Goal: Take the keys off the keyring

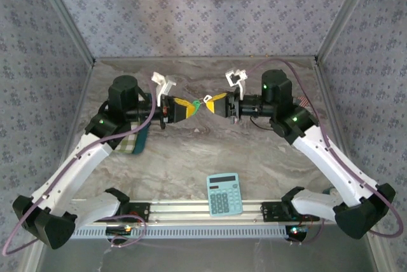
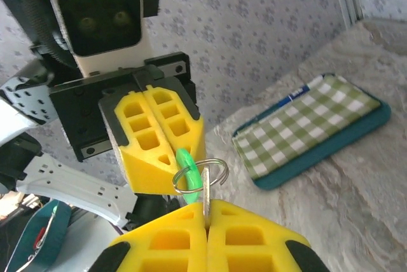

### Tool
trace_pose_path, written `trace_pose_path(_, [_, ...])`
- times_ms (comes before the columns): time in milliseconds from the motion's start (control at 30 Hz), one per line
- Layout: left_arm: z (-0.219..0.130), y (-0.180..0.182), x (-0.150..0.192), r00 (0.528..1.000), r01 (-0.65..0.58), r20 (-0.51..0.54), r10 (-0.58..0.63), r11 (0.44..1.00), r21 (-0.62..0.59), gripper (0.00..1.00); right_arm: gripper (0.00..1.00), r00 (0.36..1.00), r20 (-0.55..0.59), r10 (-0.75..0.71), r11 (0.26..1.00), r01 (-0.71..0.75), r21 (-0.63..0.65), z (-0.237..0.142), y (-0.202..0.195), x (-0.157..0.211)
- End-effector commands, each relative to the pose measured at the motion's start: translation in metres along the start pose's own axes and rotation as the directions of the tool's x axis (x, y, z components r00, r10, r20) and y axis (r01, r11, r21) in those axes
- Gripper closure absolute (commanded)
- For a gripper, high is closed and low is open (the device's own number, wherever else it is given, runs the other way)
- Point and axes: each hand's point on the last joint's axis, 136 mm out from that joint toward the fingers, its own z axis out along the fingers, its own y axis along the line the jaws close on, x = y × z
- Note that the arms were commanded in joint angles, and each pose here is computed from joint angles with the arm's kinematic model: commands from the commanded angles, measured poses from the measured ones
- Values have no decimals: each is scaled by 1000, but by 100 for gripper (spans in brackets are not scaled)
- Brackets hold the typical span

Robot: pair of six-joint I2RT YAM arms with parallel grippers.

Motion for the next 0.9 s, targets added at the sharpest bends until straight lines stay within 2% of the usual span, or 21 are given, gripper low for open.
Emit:
trace_pose_path(0, [-7, 10, 6, 999, -43, 30, 46, 995, -86, 85, 100, 999, -42, 20, 997, -17, 77, -3, -6, 1])
trace_pose_path(133, [-14, 22, 20, 997, -38, 63, 49, 986, -164, 70, 100, 995, -86, 57, 991, -46, 122, -1, -13, 4])
trace_pose_path(267, [-23, 32, 28, 989, -73, 106, 103, 964, -256, 54, 100, 988, -126, 92, 986, -73, 149, 1, -15, 7])
trace_pose_path(433, [-26, 25, 27, 947, -204, 176, 270, 925, -320, 42, 100, 976, -173, 132, 979, -102, 175, 1, -15, 13])
trace_pose_path(567, [-25, 19, 22, 890, -317, 201, 408, 873, -370, 42, 100, 969, -190, 160, 976, -126, 179, 2, -13, 14])
trace_pose_path(667, [-17, 7, 25, 837, -434, 189, 514, 833, -343, 41, 100, 960, -202, 194, 969, -155, 193, 1, -13, 17])
trace_pose_path(867, [-1, 2, 22, 792, -507, 180, 583, 793, -339, 41, 100, 949, -220, 226, 965, -186, 187, 2, -8, 19])
